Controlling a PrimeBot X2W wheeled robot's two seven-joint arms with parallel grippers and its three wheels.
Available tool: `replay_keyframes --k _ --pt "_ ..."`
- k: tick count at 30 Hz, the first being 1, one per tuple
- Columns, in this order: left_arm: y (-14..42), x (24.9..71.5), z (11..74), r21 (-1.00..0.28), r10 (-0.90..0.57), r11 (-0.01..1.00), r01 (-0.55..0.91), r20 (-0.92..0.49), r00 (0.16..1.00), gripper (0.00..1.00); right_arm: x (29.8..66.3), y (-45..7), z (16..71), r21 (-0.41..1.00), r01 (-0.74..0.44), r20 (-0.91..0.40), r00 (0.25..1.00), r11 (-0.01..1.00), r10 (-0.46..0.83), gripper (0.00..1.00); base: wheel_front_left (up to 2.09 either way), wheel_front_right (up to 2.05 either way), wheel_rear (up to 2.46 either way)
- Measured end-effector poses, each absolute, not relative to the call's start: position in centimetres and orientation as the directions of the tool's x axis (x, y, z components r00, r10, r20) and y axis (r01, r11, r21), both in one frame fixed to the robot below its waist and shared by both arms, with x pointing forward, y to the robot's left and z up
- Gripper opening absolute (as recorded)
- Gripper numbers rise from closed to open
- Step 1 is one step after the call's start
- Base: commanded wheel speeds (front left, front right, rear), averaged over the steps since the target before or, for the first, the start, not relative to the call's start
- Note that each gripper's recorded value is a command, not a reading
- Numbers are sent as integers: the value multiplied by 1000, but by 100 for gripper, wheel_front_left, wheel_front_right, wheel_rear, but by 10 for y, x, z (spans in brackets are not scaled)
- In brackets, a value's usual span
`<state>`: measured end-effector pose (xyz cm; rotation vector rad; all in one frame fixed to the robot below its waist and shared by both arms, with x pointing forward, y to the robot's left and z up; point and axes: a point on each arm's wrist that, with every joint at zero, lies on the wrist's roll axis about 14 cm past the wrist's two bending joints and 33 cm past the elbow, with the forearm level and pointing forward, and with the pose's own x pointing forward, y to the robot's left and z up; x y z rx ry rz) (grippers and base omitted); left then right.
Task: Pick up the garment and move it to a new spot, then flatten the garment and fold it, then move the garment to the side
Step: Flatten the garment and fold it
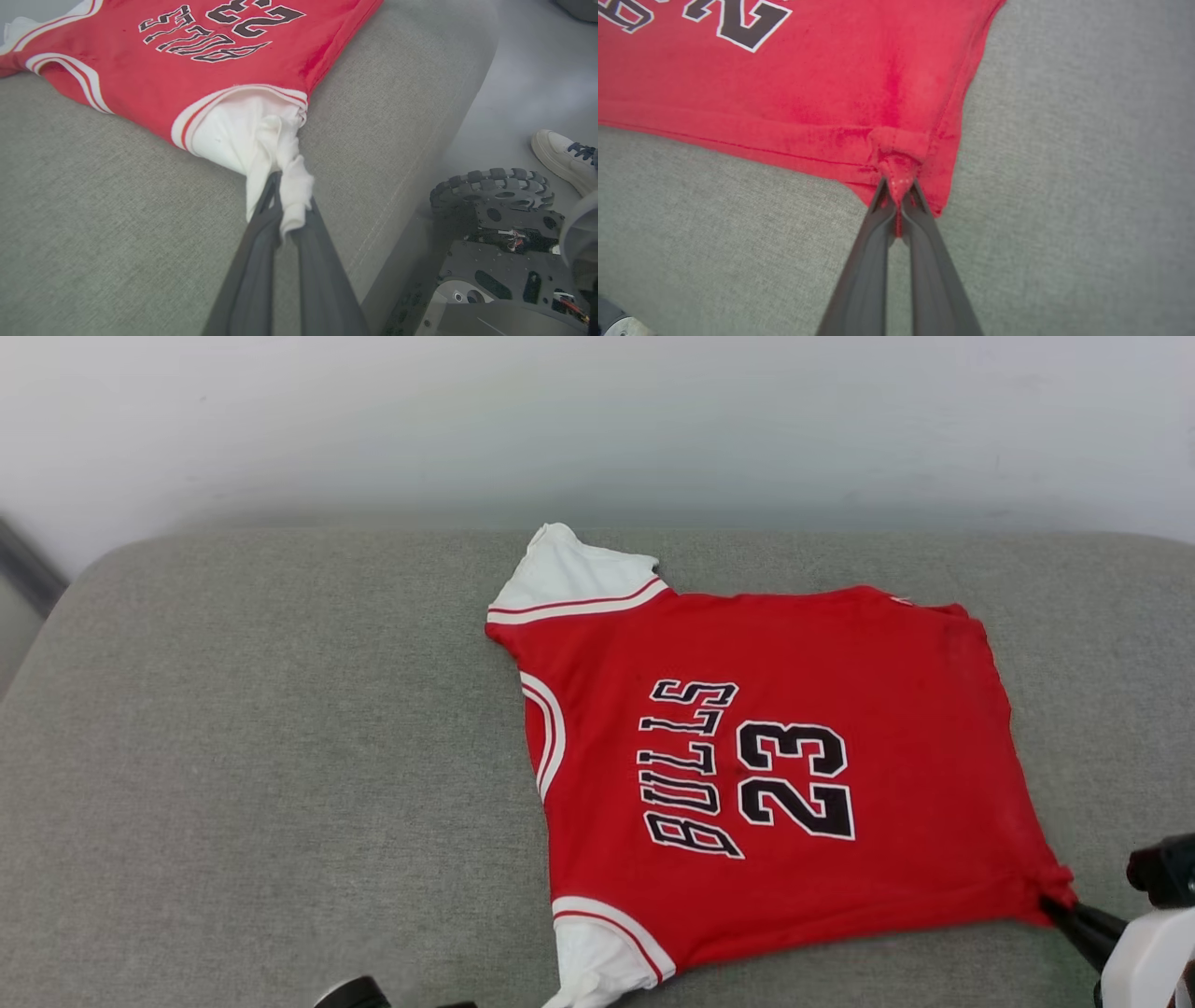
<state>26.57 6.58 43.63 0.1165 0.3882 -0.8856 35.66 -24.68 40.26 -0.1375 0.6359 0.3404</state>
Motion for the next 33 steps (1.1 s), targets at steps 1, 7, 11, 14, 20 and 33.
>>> replay_keyframes --k 1,7,11,14,20,33 --pt "65 262 436 -69 -734 631 773 -377 565 0 351 -247 400 -9 -347 -612 744 938 269 0 0 0 0" --pt "63 253 436 -71 -741 619 782 -384 552 0 334 -245 398 40 -325 -620 734 945 278 0 0 0 0" --pt "69 276 451 -4 -731 631 776 -338 593 0 342 -246 410 44 -310 -587 761 950 276 0 0 0 0" --pt "75 297 464 60 -722 638 767 -298 624 0 350 -246 421 42 -307 -563 779 951 276 0 0 0 0" --pt "82 339 483 140 -713 645 751 -244 657 0 375 -245 438 31 -305 -538 798 952 273 0 0 0 0" --pt "77 423 463 173 -718 607 775 -297 629 0 420 -243 404 -20 -315 -666 712 949 222 0 0 0 0"
